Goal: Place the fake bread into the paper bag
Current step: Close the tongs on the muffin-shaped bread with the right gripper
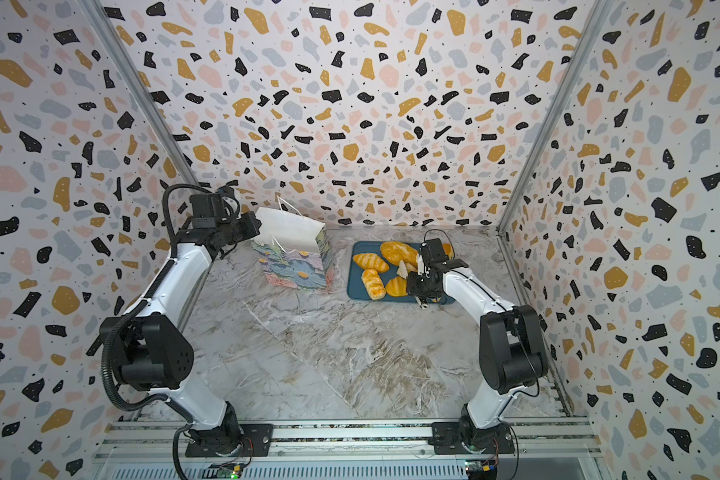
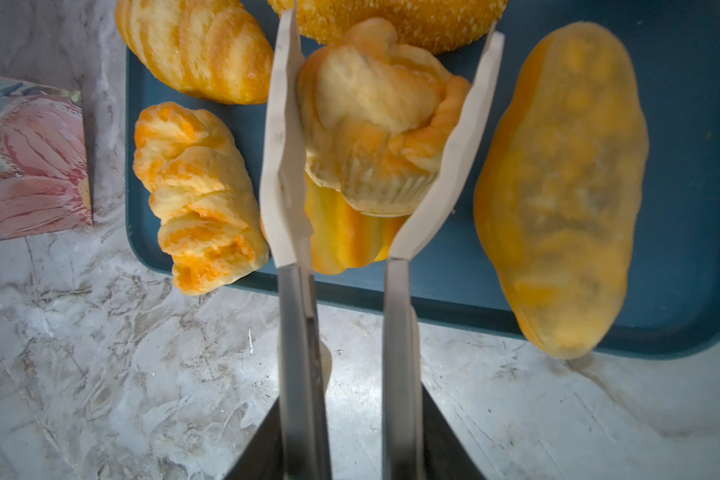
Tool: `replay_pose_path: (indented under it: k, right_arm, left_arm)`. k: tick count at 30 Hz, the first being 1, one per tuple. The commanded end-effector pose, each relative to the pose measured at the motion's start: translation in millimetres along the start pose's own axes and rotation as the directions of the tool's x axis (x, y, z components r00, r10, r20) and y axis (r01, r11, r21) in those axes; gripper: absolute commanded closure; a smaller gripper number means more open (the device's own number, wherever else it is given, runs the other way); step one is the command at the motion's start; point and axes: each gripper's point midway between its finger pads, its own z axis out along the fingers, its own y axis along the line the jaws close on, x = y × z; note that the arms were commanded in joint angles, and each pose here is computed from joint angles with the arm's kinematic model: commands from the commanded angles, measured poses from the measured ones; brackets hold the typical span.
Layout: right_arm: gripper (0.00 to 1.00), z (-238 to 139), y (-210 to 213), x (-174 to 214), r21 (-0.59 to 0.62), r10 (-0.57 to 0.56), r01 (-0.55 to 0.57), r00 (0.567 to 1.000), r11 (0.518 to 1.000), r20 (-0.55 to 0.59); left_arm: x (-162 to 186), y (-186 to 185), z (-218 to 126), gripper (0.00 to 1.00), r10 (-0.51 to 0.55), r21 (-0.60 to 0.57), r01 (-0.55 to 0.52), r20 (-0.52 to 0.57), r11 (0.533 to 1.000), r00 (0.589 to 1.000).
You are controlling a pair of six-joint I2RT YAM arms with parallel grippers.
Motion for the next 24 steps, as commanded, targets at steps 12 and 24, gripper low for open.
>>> replay_pose_path:
  k: [12,24]
  right_arm:
    - [0.69,-30,15,-19,-0.046,-0.026,0.03,0.996,0.999,0.089]
    - [0.69,-50,15,-22,-0.071,-0.02,0.031,0.989,0.997,0.145]
  left_arm:
    - [-11,-5,-7,1.0,0.007,0.02,-0.008,0.046,1.0,0.999]
    - [-10,-5,-7,1.0,0.001,0.026,-0.003,0.046,1.0,0.999]
